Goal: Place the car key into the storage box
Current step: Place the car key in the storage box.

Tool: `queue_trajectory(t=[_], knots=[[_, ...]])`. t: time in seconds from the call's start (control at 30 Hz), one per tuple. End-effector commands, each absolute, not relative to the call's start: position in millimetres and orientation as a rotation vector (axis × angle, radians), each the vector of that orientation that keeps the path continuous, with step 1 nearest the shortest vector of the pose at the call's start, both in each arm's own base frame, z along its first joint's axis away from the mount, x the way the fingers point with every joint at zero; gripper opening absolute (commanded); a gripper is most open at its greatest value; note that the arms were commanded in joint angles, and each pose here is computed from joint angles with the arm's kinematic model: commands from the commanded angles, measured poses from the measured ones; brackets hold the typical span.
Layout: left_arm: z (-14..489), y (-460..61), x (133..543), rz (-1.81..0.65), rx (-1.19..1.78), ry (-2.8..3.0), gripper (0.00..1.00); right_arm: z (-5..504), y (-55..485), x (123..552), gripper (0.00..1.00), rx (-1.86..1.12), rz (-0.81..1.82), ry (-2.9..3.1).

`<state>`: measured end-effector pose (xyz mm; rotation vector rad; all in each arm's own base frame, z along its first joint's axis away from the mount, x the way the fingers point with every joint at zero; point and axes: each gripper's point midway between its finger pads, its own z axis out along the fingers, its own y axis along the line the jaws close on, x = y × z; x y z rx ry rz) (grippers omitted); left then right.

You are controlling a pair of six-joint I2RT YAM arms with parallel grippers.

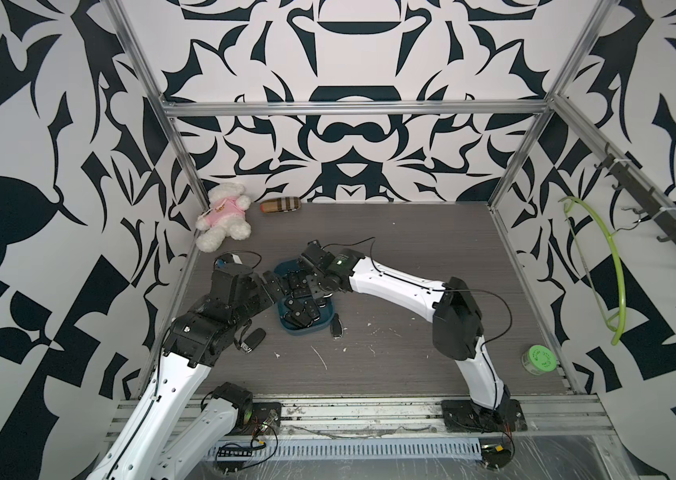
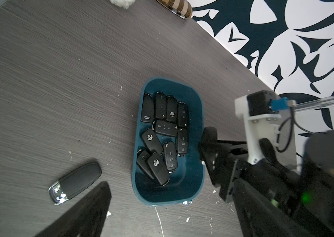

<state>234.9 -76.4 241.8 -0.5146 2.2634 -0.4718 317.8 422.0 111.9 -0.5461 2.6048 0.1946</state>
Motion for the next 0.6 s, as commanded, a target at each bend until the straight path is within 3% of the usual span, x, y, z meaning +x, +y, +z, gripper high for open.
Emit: queue_trajectory(t=[0.0, 0.3, 0.47, 0.57], knots=[[243, -70, 228, -0.456, -0.529, 2.263, 0.99, 117, 441, 308, 0.42, -0.608, 0.245, 2.6], [237, -73, 223, -0.469, -0.52, 2.293, 0.99, 85, 454, 295, 0.45, -0.666, 0.245, 2.669], [234, -79, 224, -0.5, -0.502, 2.304, 0.99, 101, 456, 295, 0.64, -0.663, 0.283, 2.643], [234, -85, 226, -0.53, -0.483, 2.313, 0.99, 118, 454, 296, 0.69, -0.654, 0.302, 2.614]])
